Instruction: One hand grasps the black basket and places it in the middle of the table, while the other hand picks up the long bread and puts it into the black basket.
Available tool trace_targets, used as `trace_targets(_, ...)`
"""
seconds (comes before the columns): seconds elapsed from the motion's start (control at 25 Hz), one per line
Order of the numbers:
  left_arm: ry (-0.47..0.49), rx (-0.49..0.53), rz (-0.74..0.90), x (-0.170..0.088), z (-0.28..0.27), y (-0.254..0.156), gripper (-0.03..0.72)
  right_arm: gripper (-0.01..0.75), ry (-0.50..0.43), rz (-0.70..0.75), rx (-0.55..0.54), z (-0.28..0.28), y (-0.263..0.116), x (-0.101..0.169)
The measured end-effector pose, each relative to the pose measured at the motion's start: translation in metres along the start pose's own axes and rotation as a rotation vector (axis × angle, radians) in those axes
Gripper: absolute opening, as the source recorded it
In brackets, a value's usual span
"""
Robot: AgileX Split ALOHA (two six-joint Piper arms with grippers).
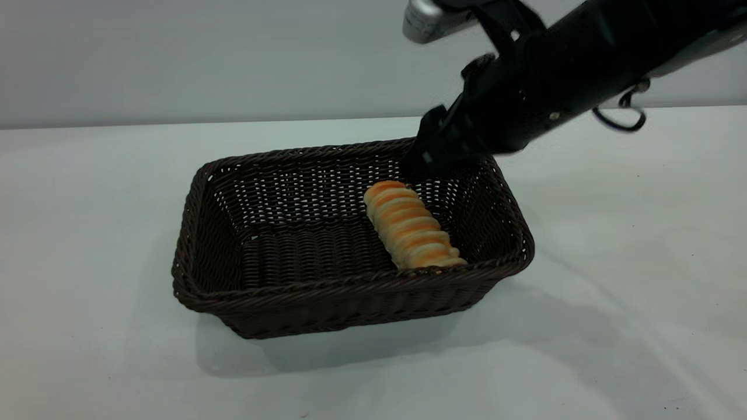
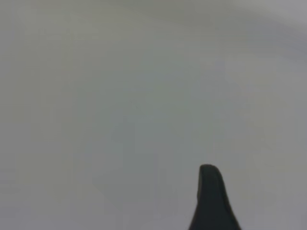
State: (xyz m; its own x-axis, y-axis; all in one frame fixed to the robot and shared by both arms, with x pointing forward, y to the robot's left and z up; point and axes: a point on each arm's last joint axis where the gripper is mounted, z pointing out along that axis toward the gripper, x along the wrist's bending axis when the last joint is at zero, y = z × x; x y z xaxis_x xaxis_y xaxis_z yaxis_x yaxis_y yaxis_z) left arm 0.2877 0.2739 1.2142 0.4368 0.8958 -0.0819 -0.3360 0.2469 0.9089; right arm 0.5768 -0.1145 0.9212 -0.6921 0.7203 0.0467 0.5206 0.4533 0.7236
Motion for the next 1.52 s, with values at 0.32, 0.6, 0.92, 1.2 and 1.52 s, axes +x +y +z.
trace_targets(0.32,0.025,-0.012,0.098,0.002,-0.001,0.001,0.548,0.432,-0.164,-0.08,-0.304,-0.111,0.074,0.007)
trace_targets(0.6,0.093,-0.042,0.148,0.008,-0.004,0.005,0.548,0.382,0.006,0.012,-0.556,-0.204,0.102,0.042)
trace_targets(0.92,0.056,-0.029,0.197,0.004,-0.004,0.004,0.548,0.349,0.127,-0.205,-0.452,-0.228,0.09,0.067)
trace_targets(1.2,0.047,-0.026,0.217,0.003,-0.004,0.004,0.548,0.312,-0.278,-0.509,-0.362,-0.229,0.088,0.037)
trace_targets(1.52,0.062,-0.078,0.242,0.002,-0.017,0.012,0.548,0.307,-0.377,-0.279,-0.257,-0.247,0.088,0.01)
